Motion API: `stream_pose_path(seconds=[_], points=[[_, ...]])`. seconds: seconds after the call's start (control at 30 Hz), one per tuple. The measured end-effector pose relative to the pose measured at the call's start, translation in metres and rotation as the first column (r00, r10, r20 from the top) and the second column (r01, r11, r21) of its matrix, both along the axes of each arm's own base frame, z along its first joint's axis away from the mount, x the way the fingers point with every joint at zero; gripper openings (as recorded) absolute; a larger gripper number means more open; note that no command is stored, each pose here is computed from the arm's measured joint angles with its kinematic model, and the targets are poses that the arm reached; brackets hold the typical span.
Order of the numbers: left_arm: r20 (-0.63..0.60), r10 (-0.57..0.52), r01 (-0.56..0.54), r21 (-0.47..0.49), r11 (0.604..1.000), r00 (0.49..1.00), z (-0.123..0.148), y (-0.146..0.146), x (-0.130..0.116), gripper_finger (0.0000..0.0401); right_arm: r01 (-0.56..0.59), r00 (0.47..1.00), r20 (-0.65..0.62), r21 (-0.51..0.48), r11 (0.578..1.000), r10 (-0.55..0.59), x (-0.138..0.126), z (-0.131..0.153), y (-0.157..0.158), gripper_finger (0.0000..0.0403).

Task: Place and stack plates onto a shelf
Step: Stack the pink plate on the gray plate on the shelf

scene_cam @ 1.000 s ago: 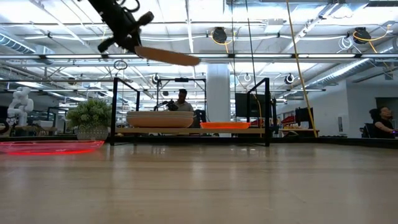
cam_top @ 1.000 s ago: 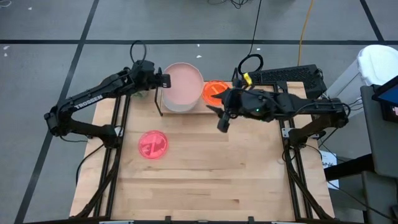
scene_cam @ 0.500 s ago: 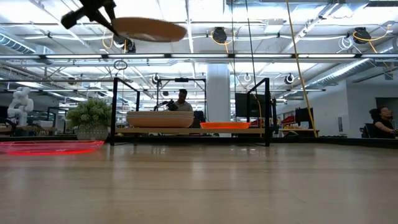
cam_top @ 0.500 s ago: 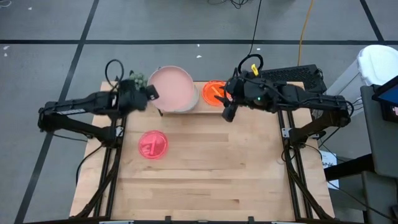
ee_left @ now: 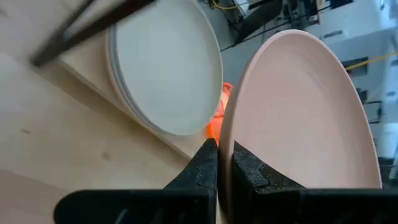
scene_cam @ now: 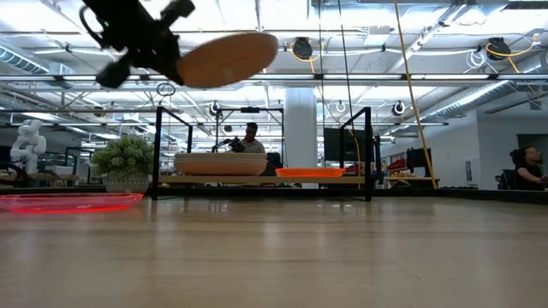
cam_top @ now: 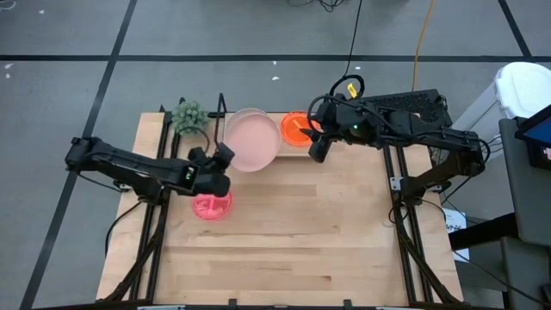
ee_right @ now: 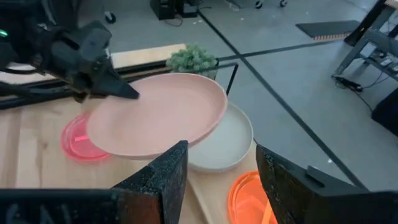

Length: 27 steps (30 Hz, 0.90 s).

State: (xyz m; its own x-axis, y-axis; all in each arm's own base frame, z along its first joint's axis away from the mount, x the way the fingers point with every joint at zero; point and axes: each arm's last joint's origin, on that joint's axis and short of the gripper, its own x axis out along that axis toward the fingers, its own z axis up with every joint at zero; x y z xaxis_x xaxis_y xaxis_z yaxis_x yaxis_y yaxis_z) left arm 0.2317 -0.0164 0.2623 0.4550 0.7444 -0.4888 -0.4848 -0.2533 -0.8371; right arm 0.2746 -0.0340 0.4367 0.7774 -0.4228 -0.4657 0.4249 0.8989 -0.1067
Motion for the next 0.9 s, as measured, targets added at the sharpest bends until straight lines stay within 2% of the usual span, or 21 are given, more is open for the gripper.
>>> stream_pose_path(seconds=[0.2, 0.3, 0.77, 0.9], points=[[-0.035, 0.058, -0.058, 0.003, 0.998, 0.998, -0.030, 0.012, 0.013, 0.0020, 0.031, 0.999, -0.011, 0.055, 0.998, -0.030, -0.013, 0.002, 0.001, 0.0173], [-0.051, 0.085, -0.084, 0.004, 0.996, 0.995, -0.039, 0.017, 0.020, 0.0022, 0.042, 0.999, 0.031, 0.077, 0.996, -0.045, -0.021, 0.008, 0.002, 0.0173], [-0.060, 0.092, -0.093, -0.014, 0.996, 0.994, -0.045, 0.023, 0.026, 0.0025, 0.042, 0.990, 0.130, 0.108, 0.993, -0.056, -0.048, 0.026, 0.006, 0.0173], [-0.079, 0.101, -0.103, -0.032, 0.994, 0.992, -0.049, 0.030, 0.028, 0.0025, 0.018, 0.992, 0.127, 0.052, 0.998, -0.025, -0.048, 0.028, 0.006, 0.0173]])
